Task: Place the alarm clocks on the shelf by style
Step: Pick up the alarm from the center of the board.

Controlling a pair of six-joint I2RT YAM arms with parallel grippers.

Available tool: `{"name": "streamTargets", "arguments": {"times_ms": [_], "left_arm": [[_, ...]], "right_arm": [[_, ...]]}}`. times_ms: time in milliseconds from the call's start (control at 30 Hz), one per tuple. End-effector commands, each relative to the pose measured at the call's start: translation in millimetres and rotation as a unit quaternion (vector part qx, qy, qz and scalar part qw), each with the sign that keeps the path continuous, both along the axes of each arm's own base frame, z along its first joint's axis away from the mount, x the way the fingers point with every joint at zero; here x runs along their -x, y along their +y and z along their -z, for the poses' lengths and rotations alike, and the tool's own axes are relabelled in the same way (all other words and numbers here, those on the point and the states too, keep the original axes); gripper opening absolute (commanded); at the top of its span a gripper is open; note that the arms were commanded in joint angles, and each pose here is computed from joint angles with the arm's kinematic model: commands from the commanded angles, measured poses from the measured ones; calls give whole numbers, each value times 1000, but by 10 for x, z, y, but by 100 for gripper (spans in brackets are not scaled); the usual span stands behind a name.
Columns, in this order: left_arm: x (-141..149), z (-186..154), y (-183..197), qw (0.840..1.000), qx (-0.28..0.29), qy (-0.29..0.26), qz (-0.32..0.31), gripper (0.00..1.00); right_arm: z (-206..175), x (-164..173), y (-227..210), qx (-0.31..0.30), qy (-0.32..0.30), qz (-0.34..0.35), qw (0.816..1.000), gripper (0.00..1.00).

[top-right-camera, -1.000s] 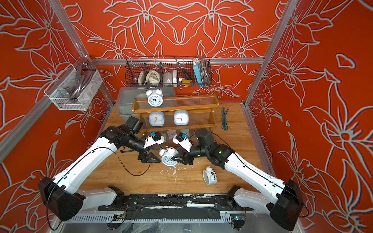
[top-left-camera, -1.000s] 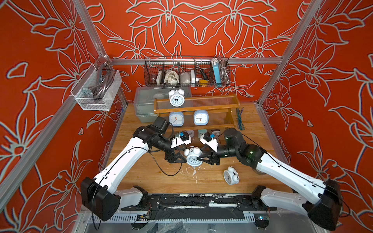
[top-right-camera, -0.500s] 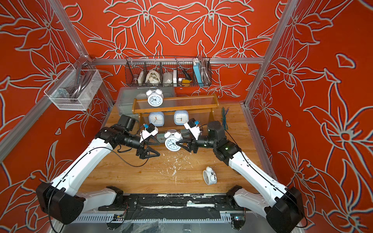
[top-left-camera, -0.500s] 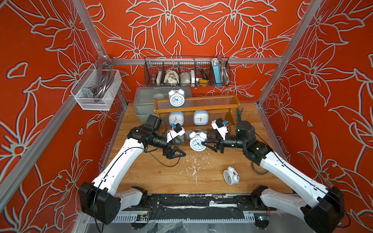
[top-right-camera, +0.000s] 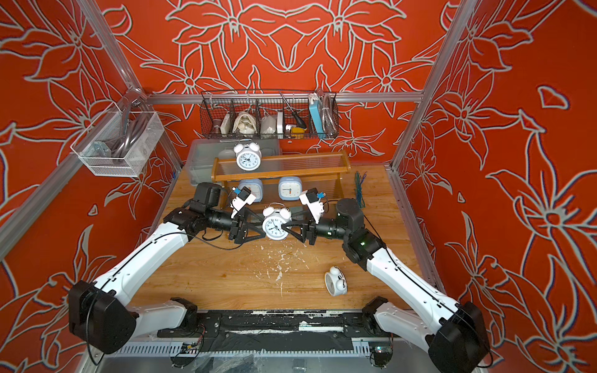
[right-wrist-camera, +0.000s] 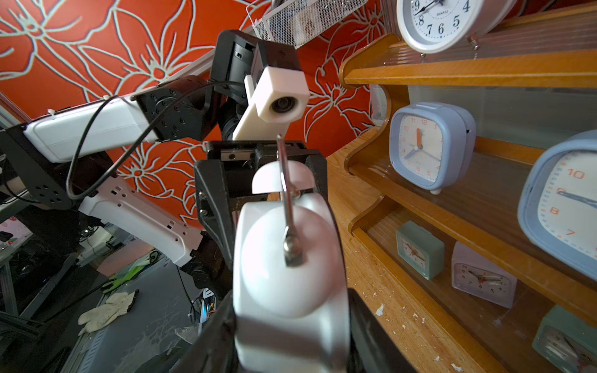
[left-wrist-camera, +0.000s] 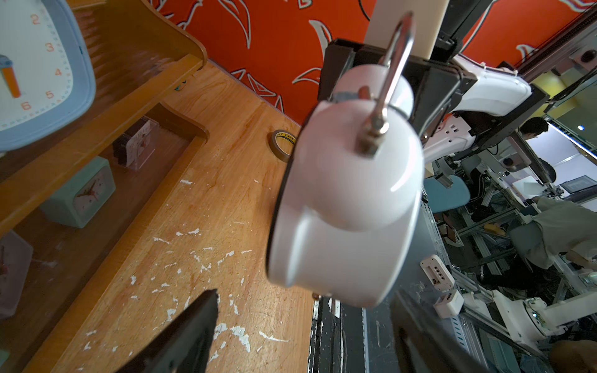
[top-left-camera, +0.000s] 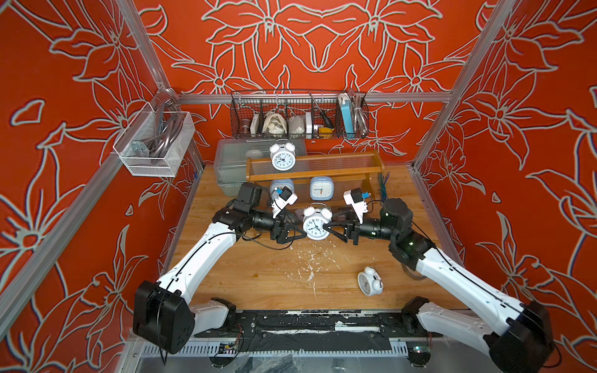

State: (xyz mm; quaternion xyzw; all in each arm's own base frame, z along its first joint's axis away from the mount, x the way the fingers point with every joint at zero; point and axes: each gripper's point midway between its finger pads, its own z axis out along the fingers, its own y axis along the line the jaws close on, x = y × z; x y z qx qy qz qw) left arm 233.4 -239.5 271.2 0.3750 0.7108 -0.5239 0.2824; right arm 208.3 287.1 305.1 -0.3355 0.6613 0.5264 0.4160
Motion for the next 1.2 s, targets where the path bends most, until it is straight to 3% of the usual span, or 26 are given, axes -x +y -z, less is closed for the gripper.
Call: {"name": "streamTargets", "arguments": {"times_ms": [0, 333, 700, 900, 1000, 1167], "left_arm": [[67, -36, -79, 1000, 16, -8, 25, 79], [163, -54, -121, 999, 18, -17, 45, 69], [205, -30, -110, 998, 14, -24, 53, 48], [249, -19, -97, 998, 12, -33, 61, 37], [256, -2, -92, 997, 9, -35, 63, 35], [262, 39, -88, 997, 5, -34, 65, 34]], "right_arm": [[-225, 64, 25, -42, -21, -16, 999, 24], [-119, 59, 90, -40, -9, -20, 999, 24], [-17, 32, 78, -19, 4, -10, 1000, 27], [33, 64, 51, 9, 9, -10, 1000, 44], [44, 112, 67, 23, 14, -29, 999, 57], [75, 138, 119, 37, 31, -55, 997, 67]]}}
